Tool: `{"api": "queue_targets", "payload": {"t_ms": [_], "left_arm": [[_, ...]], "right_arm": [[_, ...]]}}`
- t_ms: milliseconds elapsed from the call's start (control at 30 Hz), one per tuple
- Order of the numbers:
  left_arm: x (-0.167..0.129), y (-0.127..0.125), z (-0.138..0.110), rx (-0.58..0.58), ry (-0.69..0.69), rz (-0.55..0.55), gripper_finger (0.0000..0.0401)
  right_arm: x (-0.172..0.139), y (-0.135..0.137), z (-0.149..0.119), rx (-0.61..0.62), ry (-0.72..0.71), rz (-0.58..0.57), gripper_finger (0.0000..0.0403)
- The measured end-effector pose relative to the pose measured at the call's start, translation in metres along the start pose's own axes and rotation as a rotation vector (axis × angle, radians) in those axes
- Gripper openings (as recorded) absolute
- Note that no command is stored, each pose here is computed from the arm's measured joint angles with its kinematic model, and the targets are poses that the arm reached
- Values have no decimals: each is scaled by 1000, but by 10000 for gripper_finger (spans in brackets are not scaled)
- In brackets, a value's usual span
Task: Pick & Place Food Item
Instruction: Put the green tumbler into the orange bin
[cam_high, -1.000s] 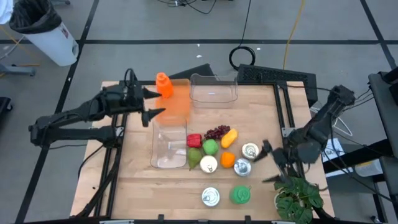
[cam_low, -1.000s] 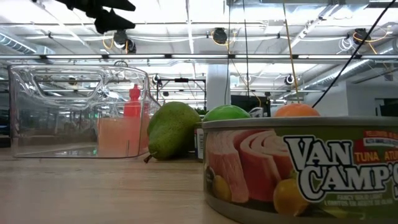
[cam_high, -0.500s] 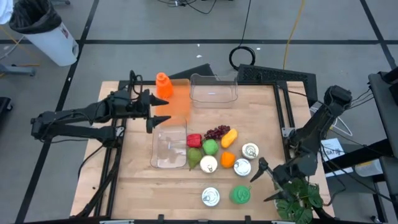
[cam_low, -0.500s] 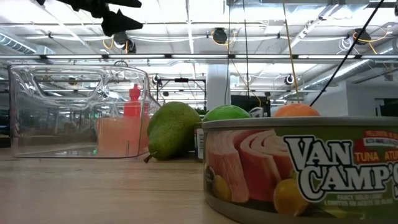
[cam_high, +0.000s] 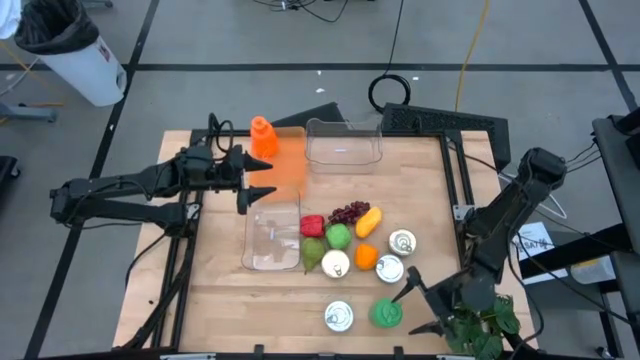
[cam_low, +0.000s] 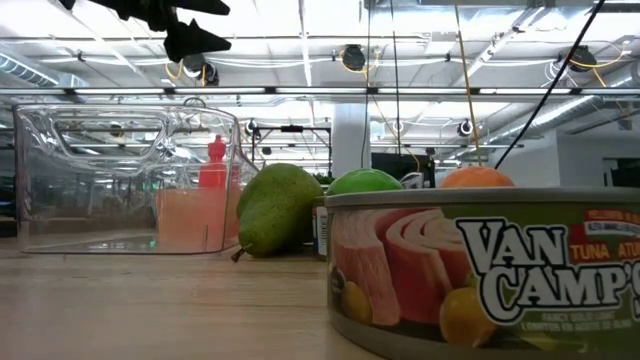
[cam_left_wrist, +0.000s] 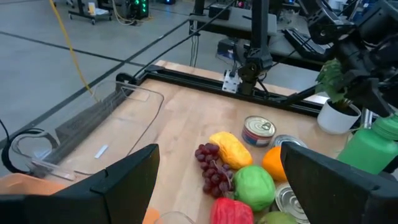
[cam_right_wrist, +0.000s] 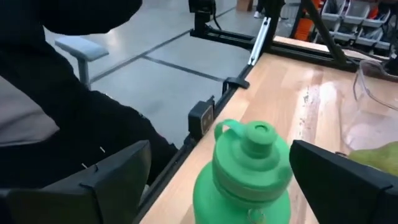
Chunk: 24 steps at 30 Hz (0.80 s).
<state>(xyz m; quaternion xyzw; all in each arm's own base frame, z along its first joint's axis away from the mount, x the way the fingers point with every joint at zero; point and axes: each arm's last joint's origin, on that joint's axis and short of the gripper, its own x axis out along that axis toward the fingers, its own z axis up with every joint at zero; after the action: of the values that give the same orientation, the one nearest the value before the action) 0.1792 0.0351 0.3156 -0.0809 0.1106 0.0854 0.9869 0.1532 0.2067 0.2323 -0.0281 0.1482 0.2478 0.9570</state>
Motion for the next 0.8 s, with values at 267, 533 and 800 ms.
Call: {"api": "queue_targets", "payload": {"t_ms": [267, 533, 800], "left_arm": [[0, 0, 0, -1, 0, 0, 349], [0, 0, 0, -1, 0, 0, 349], [0, 0, 0, -1, 0, 0, 349]], "right_arm": [[2, -1, -2, 13, 17, -14, 339], [4, -8, -1, 0, 14, -33, 338], [5, -7, 1, -11, -11, -23, 338]]}}
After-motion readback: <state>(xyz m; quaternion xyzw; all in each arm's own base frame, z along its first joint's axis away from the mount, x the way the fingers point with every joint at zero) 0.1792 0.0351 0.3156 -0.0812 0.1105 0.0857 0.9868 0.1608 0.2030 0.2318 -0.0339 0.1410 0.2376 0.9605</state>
